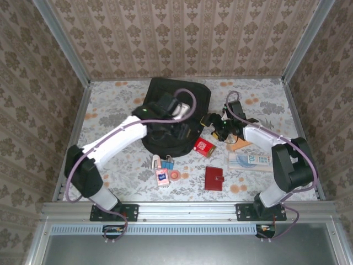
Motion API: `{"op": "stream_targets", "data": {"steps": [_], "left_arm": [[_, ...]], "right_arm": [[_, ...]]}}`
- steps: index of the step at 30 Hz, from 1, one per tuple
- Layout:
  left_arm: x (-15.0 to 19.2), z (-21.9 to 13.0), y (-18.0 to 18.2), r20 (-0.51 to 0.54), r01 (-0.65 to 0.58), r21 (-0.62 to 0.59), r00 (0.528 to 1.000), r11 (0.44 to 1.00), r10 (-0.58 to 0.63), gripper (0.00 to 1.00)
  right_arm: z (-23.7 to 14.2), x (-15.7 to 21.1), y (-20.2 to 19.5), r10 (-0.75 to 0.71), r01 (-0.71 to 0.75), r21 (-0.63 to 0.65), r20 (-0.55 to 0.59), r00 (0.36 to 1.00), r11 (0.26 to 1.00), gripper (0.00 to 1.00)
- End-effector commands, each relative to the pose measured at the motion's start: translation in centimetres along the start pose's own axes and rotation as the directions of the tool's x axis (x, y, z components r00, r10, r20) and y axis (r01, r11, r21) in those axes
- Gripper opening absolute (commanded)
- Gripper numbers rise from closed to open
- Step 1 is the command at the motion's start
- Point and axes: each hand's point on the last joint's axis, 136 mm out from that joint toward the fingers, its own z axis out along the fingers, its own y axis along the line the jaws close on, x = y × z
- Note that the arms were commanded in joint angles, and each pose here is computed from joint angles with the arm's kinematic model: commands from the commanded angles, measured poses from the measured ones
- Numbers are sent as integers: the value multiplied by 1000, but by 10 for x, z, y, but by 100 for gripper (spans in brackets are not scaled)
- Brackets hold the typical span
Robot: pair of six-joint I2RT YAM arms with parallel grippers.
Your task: Pack books, pencil case, and school supplies into a backpack
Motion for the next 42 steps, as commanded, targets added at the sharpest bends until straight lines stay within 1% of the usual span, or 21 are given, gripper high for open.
{"op": "stream_targets", "data": {"steps": [1, 7, 11, 13, 20, 23, 24, 26, 30, 34, 36, 38, 42], "left_arm": [[-16, -10, 8, 47, 105, 81, 993, 991, -109, 42], [-27, 2, 15, 26, 130, 85, 991, 988, -132, 39], [-28, 15, 16, 2, 141, 90, 990, 986, -142, 38], [-28, 19, 16, -6, 143, 88, 990, 986, -143, 38], [-29, 29, 21, -24, 138, 70, 990, 988, -137, 36], [-31, 34, 24, -35, 127, 46, 991, 991, -126, 35], [-31, 36, 25, -39, 122, 37, 992, 992, -120, 35], [-30, 40, 28, -48, 111, 21, 993, 994, -110, 34], [-25, 52, 32, -75, 77, 14, 994, 997, -76, 38], [-19, 62, 28, -84, 61, 66, 995, 996, -55, 42], [-18, 65, 23, -95, 104, 126, 991, 987, -92, 46], [-17, 68, 24, -105, 185, 169, 980, 968, -169, 48], [-11, 71, 33, -118, 347, 193, 937, 918, -329, 54]], "right_arm": [[6, -3, 30, -47, 45, -89, -24, 999, 995, 79], [22, 0, 26, -57, 52, -80, -64, 996, 995, 68], [29, 5, 28, -93, 85, -86, -88, 992, 993, 55], [32, 9, 28, -112, 105, -77, -103, 988, 991, 51], [35, 6, 24, -124, 120, -51, -82, 989, 992, 18], [34, 4, 33, -133, 126, -105, -62, 989, 986, 2], [33, 3, 38, -138, 130, -132, -56, 989, 983, 0], [29, 4, 52, -146, 133, -208, -47, 988, 969, 0], [22, 0, 71, -95, 75, -342, -43, 995, 937, 0], [19, -2, 86, -64, 29, -435, -65, 996, 900, 0], [19, -1, 89, -52, 12, -457, -74, 996, 889, 0], [19, -1, 92, -44, -1, -483, -82, 996, 876, 0], [15, -1, 99, -29, -21, -535, -85, 996, 844, 0]]}}
